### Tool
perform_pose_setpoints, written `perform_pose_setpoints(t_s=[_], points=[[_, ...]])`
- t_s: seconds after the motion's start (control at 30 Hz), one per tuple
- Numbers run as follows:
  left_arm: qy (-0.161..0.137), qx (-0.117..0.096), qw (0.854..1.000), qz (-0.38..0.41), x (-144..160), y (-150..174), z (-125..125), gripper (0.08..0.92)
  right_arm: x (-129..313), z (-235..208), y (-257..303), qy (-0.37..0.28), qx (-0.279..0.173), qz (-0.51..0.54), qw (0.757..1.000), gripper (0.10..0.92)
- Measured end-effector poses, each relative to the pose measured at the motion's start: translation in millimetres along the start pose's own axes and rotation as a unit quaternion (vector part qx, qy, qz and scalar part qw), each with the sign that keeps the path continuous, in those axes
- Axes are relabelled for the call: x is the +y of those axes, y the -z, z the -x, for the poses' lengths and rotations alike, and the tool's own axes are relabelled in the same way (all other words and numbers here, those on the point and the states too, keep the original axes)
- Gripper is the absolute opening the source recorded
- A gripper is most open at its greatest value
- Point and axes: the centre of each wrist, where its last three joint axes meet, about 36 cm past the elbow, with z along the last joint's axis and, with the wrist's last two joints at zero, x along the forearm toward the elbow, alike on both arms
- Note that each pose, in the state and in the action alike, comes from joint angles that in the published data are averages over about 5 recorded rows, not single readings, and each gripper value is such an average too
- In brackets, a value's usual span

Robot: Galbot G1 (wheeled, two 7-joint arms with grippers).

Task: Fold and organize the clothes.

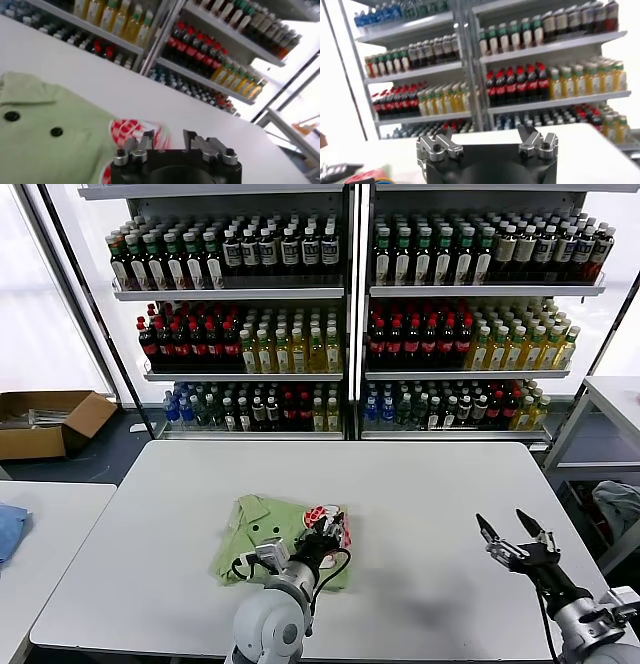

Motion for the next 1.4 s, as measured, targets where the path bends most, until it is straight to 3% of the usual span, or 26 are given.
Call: perform_pose_setpoints(t_s=[0.2, 0.43, 0.63, 0.93, 1.4], points=[[-0.009, -0.043, 0.999, 0.012, 9, 20, -17, 0.624, 34, 31, -5, 0.039, 0.033, 0.019, 0.999, 0.823], [0.014, -0.106, 0.993, 0.051, 39, 46, -51, 0.803, 81, 66, -26, 0.088, 0.097, 0.036, 0.991, 0.823], [0.033, -0.14, 0.987, 0.065, 53, 54, -78, 0.822, 111, 92, -44, 0.115, 0.155, 0.028, 0.981, 0.823], [0.049, -0.16, 0.983, 0.071, 56, 54, -99, 0.823, 146, 121, -69, 0.135, 0.209, 0.009, 0.968, 0.814], [0.07, -0.179, 0.979, 0.067, 45, 39, -102, 0.823, 158, 138, -71, 0.155, 0.219, -0.013, 0.963, 0.437]])
